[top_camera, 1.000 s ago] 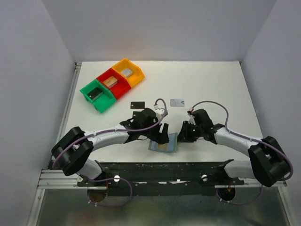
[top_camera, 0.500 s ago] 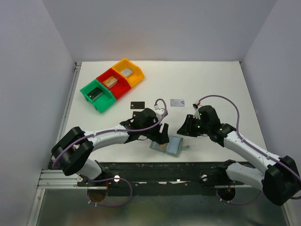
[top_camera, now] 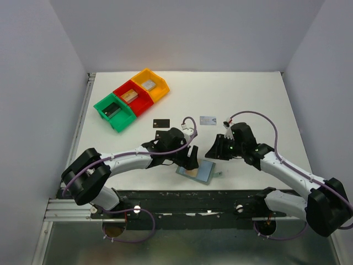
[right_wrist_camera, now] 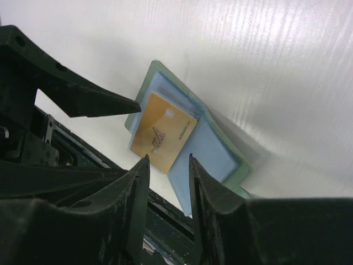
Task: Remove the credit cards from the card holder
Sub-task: Remove the credit card from the card holder.
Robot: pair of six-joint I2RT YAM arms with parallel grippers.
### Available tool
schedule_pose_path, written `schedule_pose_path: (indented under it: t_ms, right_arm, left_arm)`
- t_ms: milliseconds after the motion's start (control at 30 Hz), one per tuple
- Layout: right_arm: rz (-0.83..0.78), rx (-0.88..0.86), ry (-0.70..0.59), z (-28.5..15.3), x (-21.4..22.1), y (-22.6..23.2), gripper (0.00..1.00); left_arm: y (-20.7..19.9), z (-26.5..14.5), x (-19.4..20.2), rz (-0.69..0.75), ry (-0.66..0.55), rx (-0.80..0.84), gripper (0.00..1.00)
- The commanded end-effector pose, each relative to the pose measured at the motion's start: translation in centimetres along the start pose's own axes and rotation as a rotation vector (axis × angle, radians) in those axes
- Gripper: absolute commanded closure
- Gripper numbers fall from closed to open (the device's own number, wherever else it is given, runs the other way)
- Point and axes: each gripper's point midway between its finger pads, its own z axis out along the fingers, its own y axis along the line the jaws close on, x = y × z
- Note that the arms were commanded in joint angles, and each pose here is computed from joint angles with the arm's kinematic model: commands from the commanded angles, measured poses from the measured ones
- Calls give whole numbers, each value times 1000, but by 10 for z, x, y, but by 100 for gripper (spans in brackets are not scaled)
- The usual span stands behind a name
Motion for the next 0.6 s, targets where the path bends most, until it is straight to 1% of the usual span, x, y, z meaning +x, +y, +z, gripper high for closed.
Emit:
schedule_pose_path:
  t_ms: [0, 100, 200, 367, 400, 567]
  right_arm:
    - [-16, -92, 12, 1, -3, 20, 60]
    - [-7, -142, 61, 7, 4, 25, 64]
    - [25, -188, 125, 16, 19, 26, 64]
    - [77, -207, 203, 29, 37, 18, 62]
    - [73, -232, 194, 33, 34, 21, 62]
    - [96, -240, 229, 42, 40, 18, 61]
  left_arm:
    - [5, -4, -5, -7, -21, -55, 21]
    - [14, -8, -4, -29, -41, -103, 21]
    - [27, -13, -2, -58, -65, -167, 22]
    - [47, -25, 0, -115, -112, -253, 23]
    - [49, -27, 0, -120, -122, -263, 23]
    - [53, -29, 1, -125, -138, -272, 25]
